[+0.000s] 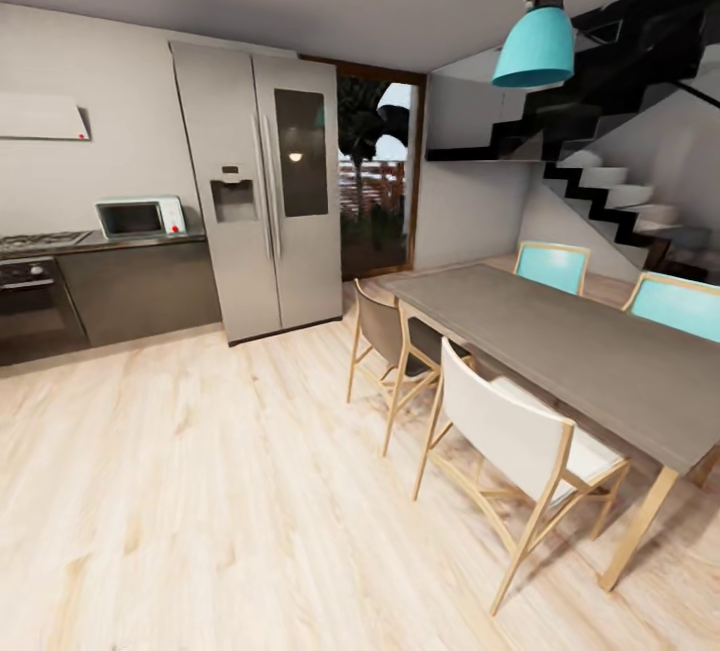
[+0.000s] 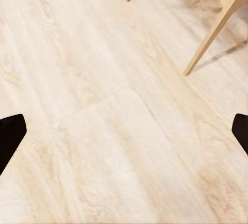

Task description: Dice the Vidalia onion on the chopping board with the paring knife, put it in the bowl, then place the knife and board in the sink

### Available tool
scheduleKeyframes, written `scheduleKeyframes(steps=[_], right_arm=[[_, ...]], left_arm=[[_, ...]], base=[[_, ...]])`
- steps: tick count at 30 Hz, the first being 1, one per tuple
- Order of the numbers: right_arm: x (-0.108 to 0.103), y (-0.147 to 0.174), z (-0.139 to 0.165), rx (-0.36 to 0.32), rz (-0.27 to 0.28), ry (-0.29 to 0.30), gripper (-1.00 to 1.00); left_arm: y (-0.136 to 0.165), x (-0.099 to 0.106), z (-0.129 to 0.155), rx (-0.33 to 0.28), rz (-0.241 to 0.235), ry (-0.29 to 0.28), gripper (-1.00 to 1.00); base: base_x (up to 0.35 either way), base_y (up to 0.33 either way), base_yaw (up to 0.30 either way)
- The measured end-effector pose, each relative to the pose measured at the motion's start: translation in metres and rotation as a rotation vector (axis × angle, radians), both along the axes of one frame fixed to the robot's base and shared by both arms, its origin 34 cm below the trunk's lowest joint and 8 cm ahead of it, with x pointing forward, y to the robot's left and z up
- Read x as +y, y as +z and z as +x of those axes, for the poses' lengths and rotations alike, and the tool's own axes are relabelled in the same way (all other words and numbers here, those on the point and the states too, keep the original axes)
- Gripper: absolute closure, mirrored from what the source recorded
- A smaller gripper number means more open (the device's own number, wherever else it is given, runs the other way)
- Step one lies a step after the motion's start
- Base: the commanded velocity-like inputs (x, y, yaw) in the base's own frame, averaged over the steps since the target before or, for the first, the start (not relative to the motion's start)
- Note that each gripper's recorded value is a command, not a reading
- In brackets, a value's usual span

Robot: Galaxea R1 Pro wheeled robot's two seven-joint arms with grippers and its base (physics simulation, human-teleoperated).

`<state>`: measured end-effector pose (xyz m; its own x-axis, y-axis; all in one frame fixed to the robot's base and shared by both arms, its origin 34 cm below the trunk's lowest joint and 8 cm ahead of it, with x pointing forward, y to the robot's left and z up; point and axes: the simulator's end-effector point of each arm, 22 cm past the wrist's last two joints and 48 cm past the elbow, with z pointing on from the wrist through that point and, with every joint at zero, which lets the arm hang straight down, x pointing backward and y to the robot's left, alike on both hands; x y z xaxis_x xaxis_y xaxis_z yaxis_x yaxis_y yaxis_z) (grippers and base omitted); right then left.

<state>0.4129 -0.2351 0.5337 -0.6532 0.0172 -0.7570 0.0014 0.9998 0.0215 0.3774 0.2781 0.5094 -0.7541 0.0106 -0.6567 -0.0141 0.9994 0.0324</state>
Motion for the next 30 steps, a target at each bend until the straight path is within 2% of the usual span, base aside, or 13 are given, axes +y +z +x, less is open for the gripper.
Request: scheduleKeyframes(steps=[30], right_arm=[[0.0001,0.0001,0.0001,-0.001,0.0,0.0,-1.0]], left_arm=[[0.0003,0.0002,0.0007,-0.002,0.0,0.003,-1.0]], base=[[0.0,0.0,0.282]])
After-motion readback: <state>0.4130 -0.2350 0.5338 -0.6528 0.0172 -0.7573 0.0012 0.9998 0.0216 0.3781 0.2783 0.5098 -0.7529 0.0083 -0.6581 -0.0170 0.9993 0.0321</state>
